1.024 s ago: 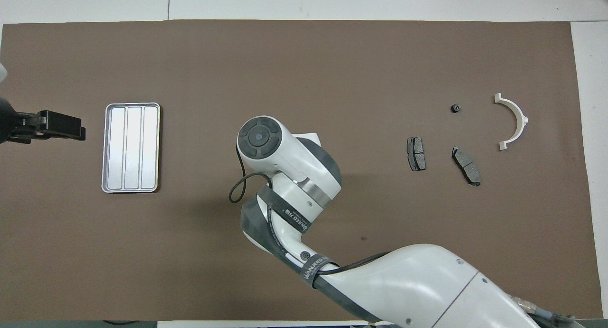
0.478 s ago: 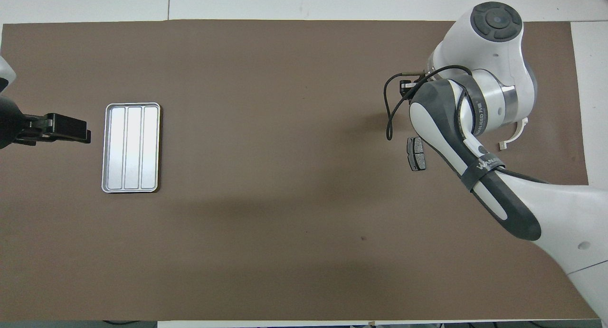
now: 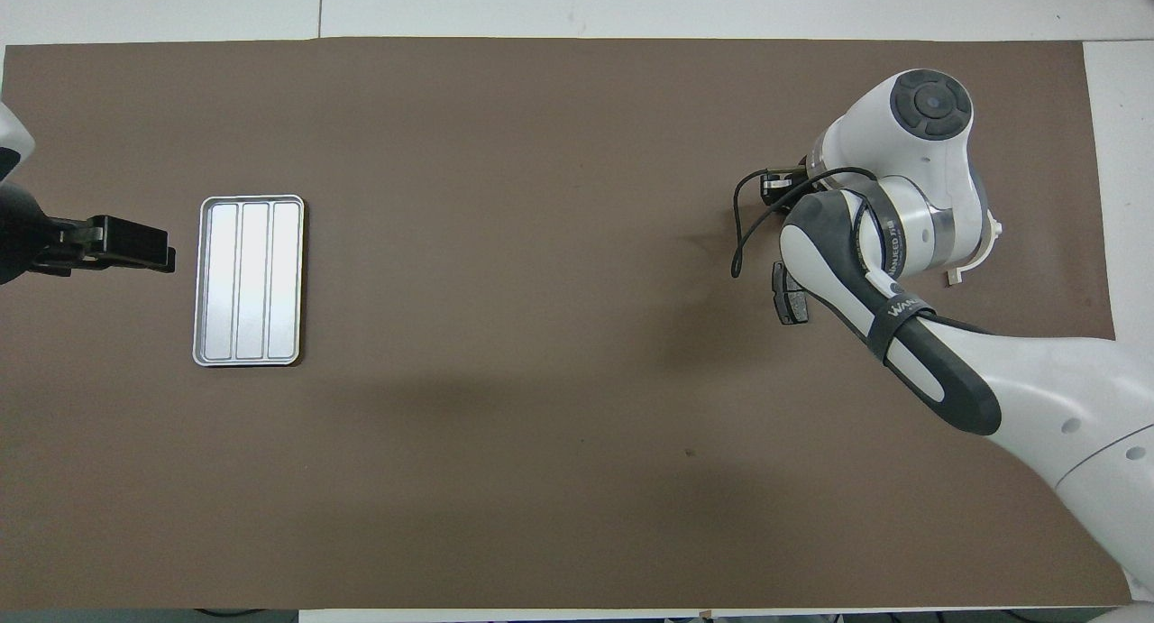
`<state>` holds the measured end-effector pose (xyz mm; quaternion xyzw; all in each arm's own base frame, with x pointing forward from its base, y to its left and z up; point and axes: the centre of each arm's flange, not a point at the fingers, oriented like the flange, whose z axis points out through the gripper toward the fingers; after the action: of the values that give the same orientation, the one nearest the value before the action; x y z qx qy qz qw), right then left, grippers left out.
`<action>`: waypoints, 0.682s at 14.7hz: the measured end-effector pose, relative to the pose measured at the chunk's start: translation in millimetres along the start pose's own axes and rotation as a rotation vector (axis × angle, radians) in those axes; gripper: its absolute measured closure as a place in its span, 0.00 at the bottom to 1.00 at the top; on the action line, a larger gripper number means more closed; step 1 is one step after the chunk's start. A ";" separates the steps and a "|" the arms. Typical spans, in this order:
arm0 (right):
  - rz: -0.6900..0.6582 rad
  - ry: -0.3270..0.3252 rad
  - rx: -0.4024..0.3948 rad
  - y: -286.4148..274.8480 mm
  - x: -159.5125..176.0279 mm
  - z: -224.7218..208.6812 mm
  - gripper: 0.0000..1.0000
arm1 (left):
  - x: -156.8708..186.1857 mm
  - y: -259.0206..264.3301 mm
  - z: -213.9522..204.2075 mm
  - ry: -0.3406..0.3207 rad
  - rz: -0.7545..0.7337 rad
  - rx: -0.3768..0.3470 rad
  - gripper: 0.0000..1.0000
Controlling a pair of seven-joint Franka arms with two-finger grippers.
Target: Place bearing gear from tray to pile
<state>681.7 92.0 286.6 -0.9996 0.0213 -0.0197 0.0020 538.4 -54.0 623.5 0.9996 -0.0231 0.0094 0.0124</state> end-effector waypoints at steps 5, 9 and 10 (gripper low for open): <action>-0.002 0.006 -0.004 2.0 0.8 -0.5 0.65 | -0.1 -0.2 0.1 -0.001 0.000 0.000 0.00; 0.002 0.002 -0.006 5.3 0.6 2.0 0.29 | -1.4 1.4 1.3 -0.012 0.003 0.001 0.00; 0.004 0.002 -0.007 7.2 0.9 2.0 0.16 | -1.6 3.5 1.5 -0.014 0.007 0.001 0.00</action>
<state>682.4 84.8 284.6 -0.9995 0.0235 -0.0208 -0.0013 536.6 -57.5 622.0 0.9996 -0.0265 0.0025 0.0119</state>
